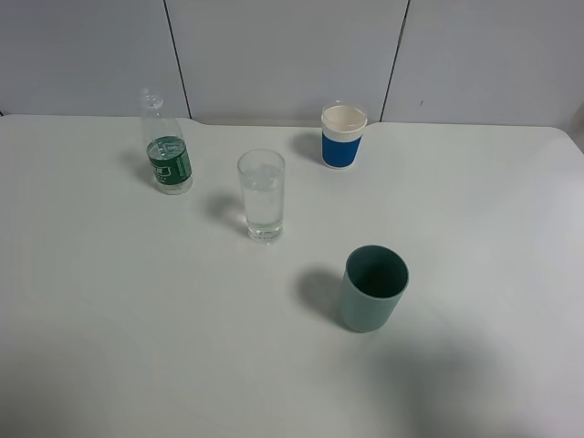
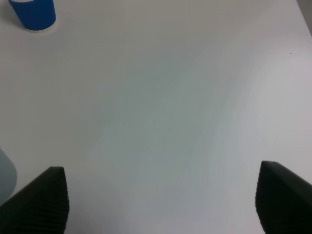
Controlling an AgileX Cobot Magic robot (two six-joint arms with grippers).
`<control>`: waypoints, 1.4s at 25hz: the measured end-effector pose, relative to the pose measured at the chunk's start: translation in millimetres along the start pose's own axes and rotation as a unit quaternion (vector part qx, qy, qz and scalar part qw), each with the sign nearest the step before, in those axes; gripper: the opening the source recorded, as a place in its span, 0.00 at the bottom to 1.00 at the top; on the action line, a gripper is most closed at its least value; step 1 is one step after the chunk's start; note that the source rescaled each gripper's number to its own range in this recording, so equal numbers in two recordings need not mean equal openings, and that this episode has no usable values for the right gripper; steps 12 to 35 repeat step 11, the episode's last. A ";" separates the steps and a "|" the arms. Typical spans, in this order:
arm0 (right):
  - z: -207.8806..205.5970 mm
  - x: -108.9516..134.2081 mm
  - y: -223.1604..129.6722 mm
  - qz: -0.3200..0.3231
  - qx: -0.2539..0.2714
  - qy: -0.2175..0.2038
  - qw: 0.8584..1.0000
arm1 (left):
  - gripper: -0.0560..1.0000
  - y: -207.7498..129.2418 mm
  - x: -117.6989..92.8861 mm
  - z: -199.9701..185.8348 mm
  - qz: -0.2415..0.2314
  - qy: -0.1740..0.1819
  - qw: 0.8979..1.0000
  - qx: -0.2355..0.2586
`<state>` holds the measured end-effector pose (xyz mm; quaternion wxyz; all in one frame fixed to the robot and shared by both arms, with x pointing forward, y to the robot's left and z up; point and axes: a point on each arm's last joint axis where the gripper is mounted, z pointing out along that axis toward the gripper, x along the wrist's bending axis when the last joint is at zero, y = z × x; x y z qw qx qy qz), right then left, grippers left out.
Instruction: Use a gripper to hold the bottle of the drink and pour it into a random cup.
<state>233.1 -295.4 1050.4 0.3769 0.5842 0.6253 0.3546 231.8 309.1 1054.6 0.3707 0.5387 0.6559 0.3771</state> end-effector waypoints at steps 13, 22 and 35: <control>0.0 0.0 0.0 0.000 0.000 0.000 1.000 | 0.99 0.0 0.0 0.0 0.000 0.000 1.000 0.000; 0.0 0.0 0.0 0.000 0.000 0.000 1.000 | 0.99 0.0 0.0 0.0 0.000 0.000 1.000 0.000; 0.0 0.0 0.0 0.000 0.000 0.000 1.000 | 0.99 0.0 0.0 0.0 0.000 0.000 1.000 0.000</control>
